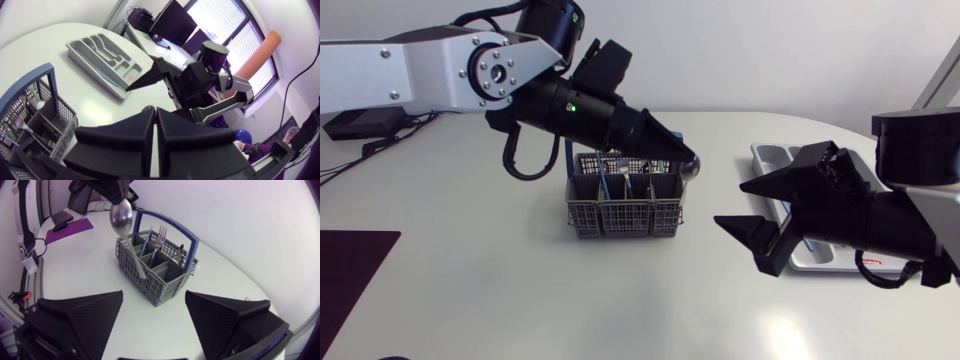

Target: Unload the cutlery basket into the drawer organizer.

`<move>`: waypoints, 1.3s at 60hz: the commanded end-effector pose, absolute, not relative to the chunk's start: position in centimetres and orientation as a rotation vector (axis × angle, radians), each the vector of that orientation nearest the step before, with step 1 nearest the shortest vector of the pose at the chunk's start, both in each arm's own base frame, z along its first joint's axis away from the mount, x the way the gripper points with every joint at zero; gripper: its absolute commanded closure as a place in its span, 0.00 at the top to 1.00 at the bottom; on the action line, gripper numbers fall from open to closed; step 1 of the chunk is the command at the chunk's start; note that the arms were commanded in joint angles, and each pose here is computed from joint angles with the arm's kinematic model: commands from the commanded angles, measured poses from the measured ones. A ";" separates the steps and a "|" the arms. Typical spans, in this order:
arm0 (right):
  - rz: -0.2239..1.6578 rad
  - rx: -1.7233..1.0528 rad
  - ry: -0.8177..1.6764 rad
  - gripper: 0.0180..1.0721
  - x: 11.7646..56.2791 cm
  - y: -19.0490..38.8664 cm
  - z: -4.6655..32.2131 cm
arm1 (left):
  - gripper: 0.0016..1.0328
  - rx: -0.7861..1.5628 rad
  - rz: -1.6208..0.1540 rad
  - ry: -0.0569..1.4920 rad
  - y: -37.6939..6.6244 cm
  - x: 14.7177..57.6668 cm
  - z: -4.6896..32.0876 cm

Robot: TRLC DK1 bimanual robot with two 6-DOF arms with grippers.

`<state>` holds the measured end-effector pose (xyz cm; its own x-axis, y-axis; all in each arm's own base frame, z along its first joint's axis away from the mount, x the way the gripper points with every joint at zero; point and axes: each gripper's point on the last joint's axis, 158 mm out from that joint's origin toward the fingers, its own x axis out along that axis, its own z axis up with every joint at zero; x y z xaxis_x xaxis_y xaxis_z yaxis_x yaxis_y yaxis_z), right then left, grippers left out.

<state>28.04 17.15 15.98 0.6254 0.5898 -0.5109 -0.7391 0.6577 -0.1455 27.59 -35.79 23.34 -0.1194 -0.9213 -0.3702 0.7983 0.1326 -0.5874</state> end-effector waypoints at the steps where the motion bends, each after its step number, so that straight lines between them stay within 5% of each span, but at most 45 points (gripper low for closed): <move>1: 0.844 -0.409 0.459 0.86 26.8 17.6 14.8 | 0.03 -0.128 -1.552 0.830 -35.9 24.9 22.9; 29: 1.119 -0.535 0.475 0.85 21.2 21.0 12.3 | 0.03 0.103 -1.733 0.871 -35.9 19.9 19.8; 37: 1.149 -0.554 0.458 0.71 21.2 21.6 11.9 | 0.03 0.119 -1.757 0.893 -36.0 19.0 19.4; 54: 1.194 -0.612 0.402 0.20 20.5 23.1 11.3 | 0.03 0.119 -1.763 0.909 -36.1 18.9 19.4; 78: 1.208 -0.604 0.400 0.10 20.0 23.5 11.2 | 0.03 0.107 -1.771 0.936 -36.1 18.6 19.3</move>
<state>20.60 23.45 12.47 0.3370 0.7475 -0.5725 -0.9410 0.2475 -0.2307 18.71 -35.61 18.81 -0.3990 -0.7649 -0.5057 0.8388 -0.0817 -0.5382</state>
